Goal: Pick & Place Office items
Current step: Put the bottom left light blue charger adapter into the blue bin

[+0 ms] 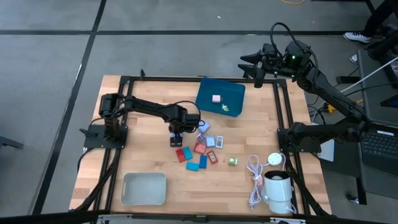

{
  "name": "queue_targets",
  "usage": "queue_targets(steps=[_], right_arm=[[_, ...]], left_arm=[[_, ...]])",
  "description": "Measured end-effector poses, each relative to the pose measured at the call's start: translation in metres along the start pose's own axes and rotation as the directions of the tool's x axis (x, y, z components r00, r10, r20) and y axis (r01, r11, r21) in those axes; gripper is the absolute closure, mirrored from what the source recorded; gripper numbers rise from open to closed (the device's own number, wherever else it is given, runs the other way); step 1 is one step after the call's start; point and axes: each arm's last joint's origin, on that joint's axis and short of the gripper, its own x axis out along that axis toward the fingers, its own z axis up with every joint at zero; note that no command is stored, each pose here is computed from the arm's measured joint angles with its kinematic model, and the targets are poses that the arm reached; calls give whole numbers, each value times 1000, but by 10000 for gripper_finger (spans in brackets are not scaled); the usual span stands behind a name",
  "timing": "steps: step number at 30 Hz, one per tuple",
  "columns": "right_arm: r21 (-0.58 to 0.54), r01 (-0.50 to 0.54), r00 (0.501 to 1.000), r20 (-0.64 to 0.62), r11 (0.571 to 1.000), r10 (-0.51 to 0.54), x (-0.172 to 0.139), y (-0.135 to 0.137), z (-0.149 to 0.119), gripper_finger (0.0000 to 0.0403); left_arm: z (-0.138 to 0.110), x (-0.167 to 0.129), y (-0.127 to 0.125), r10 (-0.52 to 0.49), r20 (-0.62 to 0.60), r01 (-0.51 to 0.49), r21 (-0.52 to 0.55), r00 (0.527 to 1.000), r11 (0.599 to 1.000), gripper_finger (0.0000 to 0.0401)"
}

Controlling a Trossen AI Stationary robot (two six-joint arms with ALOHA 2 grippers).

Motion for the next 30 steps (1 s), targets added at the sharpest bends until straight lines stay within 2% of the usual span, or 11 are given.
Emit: queue_targets(steps=[7, 12, 16, 20, 22, 26, 28, 30], right_arm=[[0, 0, 1000, 0, 1000, 0, 0, 0, 0, 192], [0, -1, 1000, 0, 1000, 1, 0, 0, 0, 192], [0, 0, 1000, 0, 1000, 0, 0, 0, 0, 192], [0, 0, 1000, 0, 1000, 0, 0, 0, 0, 192], [0, -1, 1000, 0, 1000, 1, 0, 0, 0, 192], [-1, -1, 1000, 4, 1000, 1, 0, 0, 0, 192], [-5, -3, 1000, 20, 1000, 3, 0, 0, 2, 192], [-7, -6, 999, 51, 1000, 7, 0, 1, 5, 192]], left_arm=[[3, 10, 0, -18, 75, 18, 9, 997, 1000, 93], [-5, 24, -1, -38, 54, 39, -25, 998, 999, 97], [-12, 32, -1, -61, 42, 64, -62, 997, 996, 121], [-12, 35, 1, -61, 61, 69, -135, 996, 988, 171], [-9, 34, 6, -87, 78, 102, -212, 993, 972, 191], [-3, 27, 23, -151, 115, 183, -357, 982, 916, 191], [3, 23, 33, -174, 146, 218, -394, 974, 893, 191], [17, 12, 44, -172, 251, 262, -385, 952, 885, 191]])
